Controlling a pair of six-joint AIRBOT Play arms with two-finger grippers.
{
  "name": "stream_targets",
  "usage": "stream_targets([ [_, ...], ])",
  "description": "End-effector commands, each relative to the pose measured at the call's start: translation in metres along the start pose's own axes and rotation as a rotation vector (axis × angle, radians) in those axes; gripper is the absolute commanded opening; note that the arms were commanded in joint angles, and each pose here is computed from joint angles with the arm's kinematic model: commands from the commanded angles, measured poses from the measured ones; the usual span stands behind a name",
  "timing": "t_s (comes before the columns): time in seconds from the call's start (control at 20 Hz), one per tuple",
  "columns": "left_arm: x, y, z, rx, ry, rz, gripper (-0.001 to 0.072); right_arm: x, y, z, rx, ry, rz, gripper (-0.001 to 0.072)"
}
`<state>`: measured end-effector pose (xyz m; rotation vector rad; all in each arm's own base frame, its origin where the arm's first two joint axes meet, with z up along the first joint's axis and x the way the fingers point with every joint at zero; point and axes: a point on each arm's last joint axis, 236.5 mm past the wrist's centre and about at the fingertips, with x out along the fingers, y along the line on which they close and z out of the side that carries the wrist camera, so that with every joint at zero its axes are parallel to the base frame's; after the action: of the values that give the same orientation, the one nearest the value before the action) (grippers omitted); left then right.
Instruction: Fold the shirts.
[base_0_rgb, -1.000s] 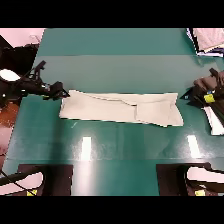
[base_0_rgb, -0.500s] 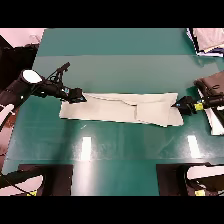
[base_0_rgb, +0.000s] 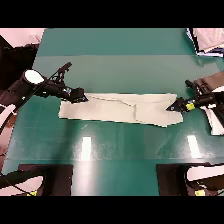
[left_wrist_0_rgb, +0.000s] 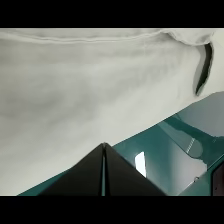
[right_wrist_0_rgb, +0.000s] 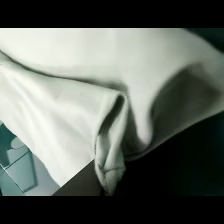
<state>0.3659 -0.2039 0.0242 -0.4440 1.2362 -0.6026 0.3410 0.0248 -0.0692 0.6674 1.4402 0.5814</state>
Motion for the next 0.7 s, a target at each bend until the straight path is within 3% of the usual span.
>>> stream_targets([
  [0.0, 0.001, -0.003, 0.009, -0.025, -0.037, -0.005, 0.0020, -0.018, 0.024, 0.005, -0.079, -0.052, -0.017, 0.0018],
  [0.2, 0.027, -0.037, 0.023, 0.061, -0.065, -0.023, 0.0020, -0.051, 0.082, 0.020, -0.134, -0.145, -0.059, 0.0017],
  [0.65, 0.170, -0.084, 0.009, 0.175, 0.147, -0.070, 0.0021, -0.062, 0.289, 0.029, -0.473, -0.174, 0.008, 0.0016],
])
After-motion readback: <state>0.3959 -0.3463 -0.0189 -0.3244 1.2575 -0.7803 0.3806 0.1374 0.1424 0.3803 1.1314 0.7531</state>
